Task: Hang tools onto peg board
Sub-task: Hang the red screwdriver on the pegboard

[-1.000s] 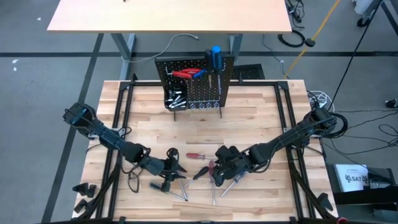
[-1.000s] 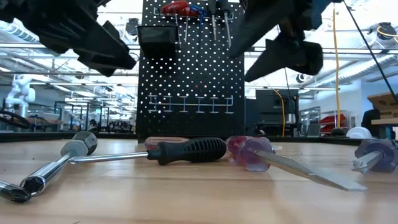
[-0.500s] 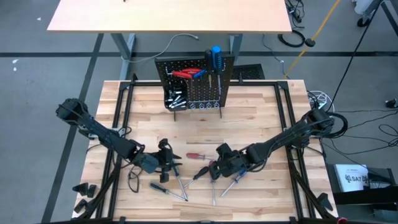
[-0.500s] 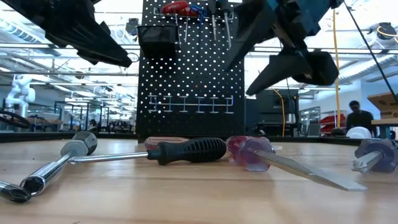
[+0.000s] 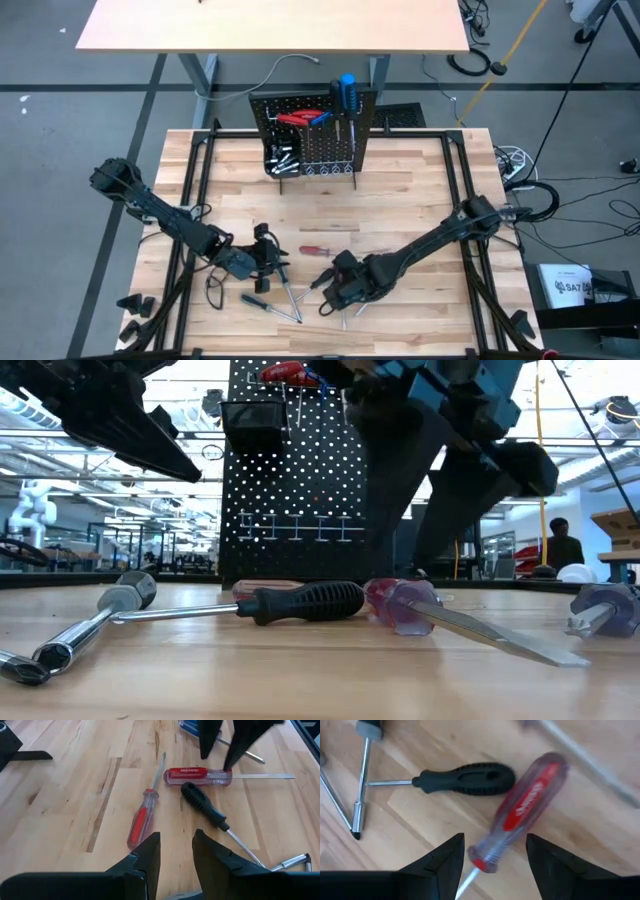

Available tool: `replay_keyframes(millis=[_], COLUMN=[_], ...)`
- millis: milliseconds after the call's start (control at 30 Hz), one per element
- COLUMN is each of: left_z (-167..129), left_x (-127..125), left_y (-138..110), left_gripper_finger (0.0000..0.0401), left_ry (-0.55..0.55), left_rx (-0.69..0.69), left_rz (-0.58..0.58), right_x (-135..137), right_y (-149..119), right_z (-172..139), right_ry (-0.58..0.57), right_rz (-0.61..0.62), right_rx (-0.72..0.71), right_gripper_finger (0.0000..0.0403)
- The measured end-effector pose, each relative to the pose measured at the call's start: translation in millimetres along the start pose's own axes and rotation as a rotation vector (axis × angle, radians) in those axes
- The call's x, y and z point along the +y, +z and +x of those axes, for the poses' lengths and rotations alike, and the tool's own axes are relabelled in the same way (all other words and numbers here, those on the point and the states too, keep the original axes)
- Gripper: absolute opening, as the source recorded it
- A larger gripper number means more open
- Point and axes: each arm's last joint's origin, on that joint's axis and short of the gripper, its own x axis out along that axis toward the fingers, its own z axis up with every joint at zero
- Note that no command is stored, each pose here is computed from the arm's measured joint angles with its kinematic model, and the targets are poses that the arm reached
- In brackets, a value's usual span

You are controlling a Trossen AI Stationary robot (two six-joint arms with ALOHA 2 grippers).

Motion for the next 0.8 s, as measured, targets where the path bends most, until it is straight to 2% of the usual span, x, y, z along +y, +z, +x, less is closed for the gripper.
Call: replay_keyframes(millis=[233,633,800], left_z=[0,0,0], left_x=[-1,-1,-1], left_y=[0,0,0], left_gripper_finger=[0.0116,0.0116,0.0116], left_ry=[-0.003,-0.007,-0.007], left_rx=[-0.001,0.001,0.001], left_rz=[0.001,0.003,0.003], right_x=[4,-1,-3], right_y=[-9,-24,-24], right_z=[14,47,40], right_ry=[0.004,-0.077,-0.098], right_rz=[0.052,0.034,-0.002], right_rx=[0.002,0.053,0.063], right_gripper_finger=[0.0205,0.0204,0.0170])
